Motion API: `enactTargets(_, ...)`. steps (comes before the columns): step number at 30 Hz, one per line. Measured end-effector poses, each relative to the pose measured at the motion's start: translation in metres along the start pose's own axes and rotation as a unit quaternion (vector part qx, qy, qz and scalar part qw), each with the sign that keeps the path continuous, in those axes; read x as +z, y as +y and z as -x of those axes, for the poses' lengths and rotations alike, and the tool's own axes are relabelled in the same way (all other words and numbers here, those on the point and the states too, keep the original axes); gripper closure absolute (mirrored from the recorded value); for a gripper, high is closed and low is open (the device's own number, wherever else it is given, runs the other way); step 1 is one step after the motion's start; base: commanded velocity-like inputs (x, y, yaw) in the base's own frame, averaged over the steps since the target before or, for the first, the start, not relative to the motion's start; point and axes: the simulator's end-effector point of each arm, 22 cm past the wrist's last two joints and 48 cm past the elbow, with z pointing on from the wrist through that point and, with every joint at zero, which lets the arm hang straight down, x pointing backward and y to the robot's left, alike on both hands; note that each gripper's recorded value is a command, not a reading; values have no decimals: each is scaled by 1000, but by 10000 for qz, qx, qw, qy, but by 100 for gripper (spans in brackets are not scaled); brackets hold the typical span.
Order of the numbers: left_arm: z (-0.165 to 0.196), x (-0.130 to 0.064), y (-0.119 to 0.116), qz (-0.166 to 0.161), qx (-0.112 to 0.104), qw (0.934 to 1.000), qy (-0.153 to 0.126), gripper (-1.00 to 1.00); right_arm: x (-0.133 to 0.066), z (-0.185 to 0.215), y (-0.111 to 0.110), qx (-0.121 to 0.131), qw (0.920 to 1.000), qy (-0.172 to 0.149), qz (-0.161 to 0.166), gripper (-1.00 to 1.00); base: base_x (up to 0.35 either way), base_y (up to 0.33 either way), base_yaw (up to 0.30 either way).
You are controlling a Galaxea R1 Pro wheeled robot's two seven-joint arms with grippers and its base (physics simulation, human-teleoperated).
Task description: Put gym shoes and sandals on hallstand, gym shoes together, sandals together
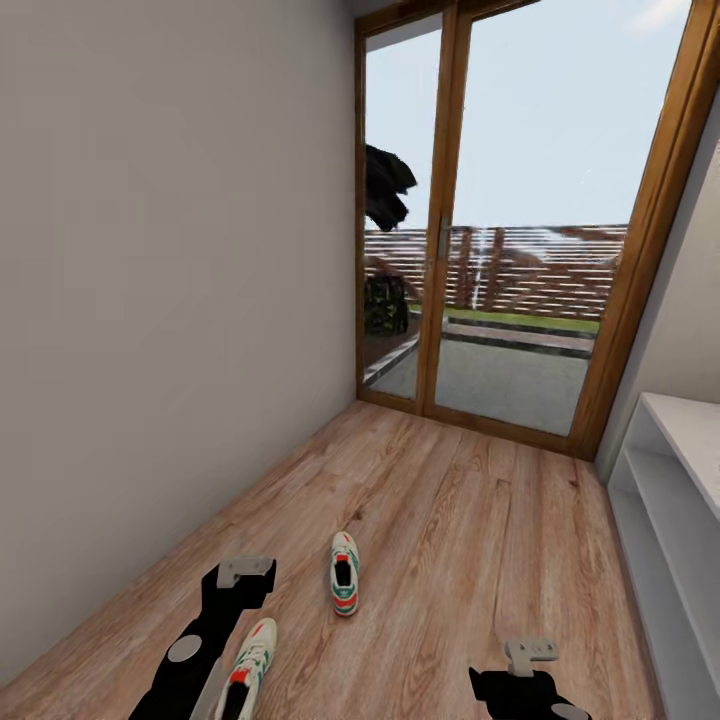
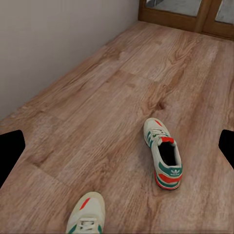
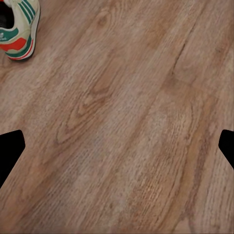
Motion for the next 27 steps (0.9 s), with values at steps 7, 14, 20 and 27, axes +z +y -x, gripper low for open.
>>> enactTargets(7, 0, 0, 3, 11, 17, 10000, -2, -100, 0, 0, 1, 5, 10000, -5, 6, -100, -21, 5, 0)
enactTargets(14, -7, 0, 38, 113, 312, 9994, 72, -100, 0, 1, 1, 6, 10000, -9, 12, -100, -3, 1, 0)
enactTargets(20, -23, 0, 50, -94, 477, 9985, 248, -100, -1, 4, 2, 6, 10000, -50, 25, -100, 0, 0, 0)
enactTargets(27, -27, 0, 46, -232, 507, 9980, 291, -100, -7, 23, 3, 13, 9997, -261, 33, -100, 0, 116, 0)
